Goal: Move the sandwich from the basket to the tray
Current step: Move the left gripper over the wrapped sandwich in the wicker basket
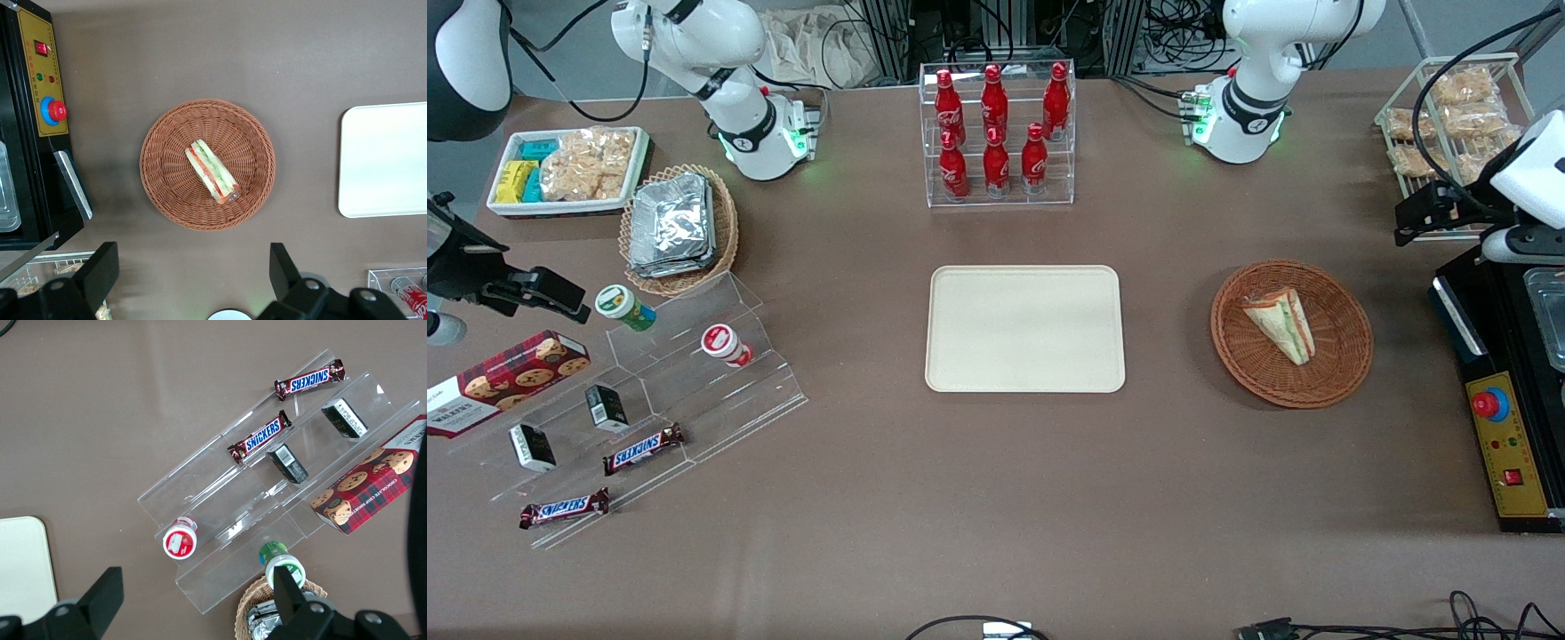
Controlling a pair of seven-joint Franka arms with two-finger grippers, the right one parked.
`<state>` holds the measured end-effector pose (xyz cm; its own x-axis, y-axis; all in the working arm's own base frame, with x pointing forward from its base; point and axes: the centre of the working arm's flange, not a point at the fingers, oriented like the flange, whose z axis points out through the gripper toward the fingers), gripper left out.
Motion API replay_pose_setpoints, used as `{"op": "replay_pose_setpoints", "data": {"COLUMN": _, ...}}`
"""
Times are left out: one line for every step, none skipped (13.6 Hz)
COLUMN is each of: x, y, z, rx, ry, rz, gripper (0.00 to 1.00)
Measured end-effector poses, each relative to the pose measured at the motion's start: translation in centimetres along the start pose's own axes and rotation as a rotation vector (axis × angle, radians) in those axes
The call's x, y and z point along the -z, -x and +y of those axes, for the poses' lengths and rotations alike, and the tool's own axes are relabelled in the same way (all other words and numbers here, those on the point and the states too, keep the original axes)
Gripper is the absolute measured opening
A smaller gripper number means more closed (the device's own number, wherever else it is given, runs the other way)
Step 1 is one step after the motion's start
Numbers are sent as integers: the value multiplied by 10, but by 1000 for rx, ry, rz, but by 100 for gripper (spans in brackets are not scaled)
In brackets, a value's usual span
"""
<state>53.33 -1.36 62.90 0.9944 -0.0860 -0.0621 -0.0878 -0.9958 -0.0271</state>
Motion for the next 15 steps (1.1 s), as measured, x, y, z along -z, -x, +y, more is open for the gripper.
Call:
{"op": "replay_pose_setpoints", "data": {"x": 0, "y": 0, "z": 0, "rx": 0, "ry": 1, "rz": 0, "gripper": 100}}
{"op": "replay_pose_setpoints", "data": {"x": 0, "y": 0, "z": 0, "rx": 0, "ry": 1, "rz": 0, "gripper": 100}}
{"op": "replay_pose_setpoints", "data": {"x": 0, "y": 0, "z": 0, "rx": 0, "ry": 1, "rz": 0, "gripper": 100}}
{"op": "replay_pose_setpoints", "data": {"x": -1, "y": 0, "z": 0, "rx": -1, "ry": 1, "rz": -2, "gripper": 100}}
{"op": "replay_pose_setpoints", "data": {"x": -6, "y": -3, "z": 0, "rx": -1, "ry": 2, "rz": -12, "gripper": 100}}
{"op": "replay_pose_setpoints", "data": {"x": -18, "y": -8, "z": 0, "rx": 1, "ry": 2, "rz": -27, "gripper": 100}}
{"op": "replay_pose_setpoints", "data": {"x": -38, "y": -17, "z": 1, "rx": 18, "ry": 2, "rz": -28, "gripper": 100}}
{"op": "replay_pose_setpoints", "data": {"x": -63, "y": -24, "z": 1, "rx": 53, "ry": 2, "rz": -14, "gripper": 100}}
{"op": "replay_pose_setpoints", "data": {"x": -94, "y": -29, "z": 2, "rx": 96, "ry": 2, "rz": 2, "gripper": 100}}
{"op": "replay_pose_setpoints", "data": {"x": -125, "y": -29, "z": 3, "rx": 144, "ry": 3, "rz": 18, "gripper": 100}}
{"op": "replay_pose_setpoints", "data": {"x": -158, "y": -27, "z": 4, "rx": 202, "ry": 5, "rz": 32, "gripper": 100}}
{"op": "replay_pose_setpoints", "data": {"x": -187, "y": -23, "z": 6, "rx": 256, "ry": 8, "rz": 46, "gripper": 100}}
{"op": "replay_pose_setpoints", "data": {"x": -213, "y": -17, "z": 7, "rx": 299, "ry": 11, "rz": 56, "gripper": 100}}
{"op": "replay_pose_setpoints", "data": {"x": -234, "y": -10, "z": 9, "rx": 331, "ry": 14, "rz": 61, "gripper": 100}}
{"op": "replay_pose_setpoints", "data": {"x": -250, "y": -4, "z": 10, "rx": 357, "ry": 16, "rz": 66, "gripper": 100}}
